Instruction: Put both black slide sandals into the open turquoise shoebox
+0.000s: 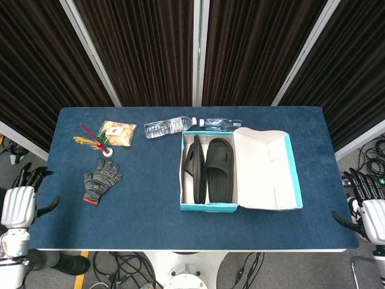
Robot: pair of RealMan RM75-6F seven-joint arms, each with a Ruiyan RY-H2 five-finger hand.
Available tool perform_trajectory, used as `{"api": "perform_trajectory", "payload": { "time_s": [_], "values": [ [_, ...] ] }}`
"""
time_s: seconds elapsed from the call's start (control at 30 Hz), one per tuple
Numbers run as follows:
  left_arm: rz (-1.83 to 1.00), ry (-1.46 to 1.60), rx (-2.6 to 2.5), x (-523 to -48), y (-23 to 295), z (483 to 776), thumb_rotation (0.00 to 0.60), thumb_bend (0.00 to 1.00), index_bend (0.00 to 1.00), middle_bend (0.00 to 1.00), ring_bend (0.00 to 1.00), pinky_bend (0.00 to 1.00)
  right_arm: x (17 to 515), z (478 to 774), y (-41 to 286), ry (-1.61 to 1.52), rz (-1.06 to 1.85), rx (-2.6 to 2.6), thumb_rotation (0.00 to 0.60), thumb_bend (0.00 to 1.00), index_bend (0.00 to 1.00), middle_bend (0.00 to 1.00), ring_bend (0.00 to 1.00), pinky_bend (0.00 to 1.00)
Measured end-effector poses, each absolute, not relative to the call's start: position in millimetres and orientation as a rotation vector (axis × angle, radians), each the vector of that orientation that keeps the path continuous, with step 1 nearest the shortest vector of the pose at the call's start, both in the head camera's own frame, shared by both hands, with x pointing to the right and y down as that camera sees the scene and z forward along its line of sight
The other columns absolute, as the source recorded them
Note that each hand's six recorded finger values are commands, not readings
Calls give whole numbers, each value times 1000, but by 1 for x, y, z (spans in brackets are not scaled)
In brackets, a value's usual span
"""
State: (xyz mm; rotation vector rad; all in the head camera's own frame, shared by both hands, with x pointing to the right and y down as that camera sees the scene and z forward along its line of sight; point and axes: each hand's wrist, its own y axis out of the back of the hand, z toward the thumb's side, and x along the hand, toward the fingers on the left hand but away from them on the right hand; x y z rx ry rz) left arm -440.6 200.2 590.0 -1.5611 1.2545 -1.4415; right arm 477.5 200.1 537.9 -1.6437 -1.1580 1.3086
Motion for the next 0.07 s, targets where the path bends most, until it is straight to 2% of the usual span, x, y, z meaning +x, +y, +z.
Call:
{"api": "perform_trajectory", "payload": {
  "time_s": [0.07],
  "values": [
    [-1447, 1251, -1573, -439, 211, 587, 600, 223, 257, 193, 15, 180, 478, 539, 202, -1153, 1315, -1637, 600, 106, 0, 33, 0, 19]
  ]
}}
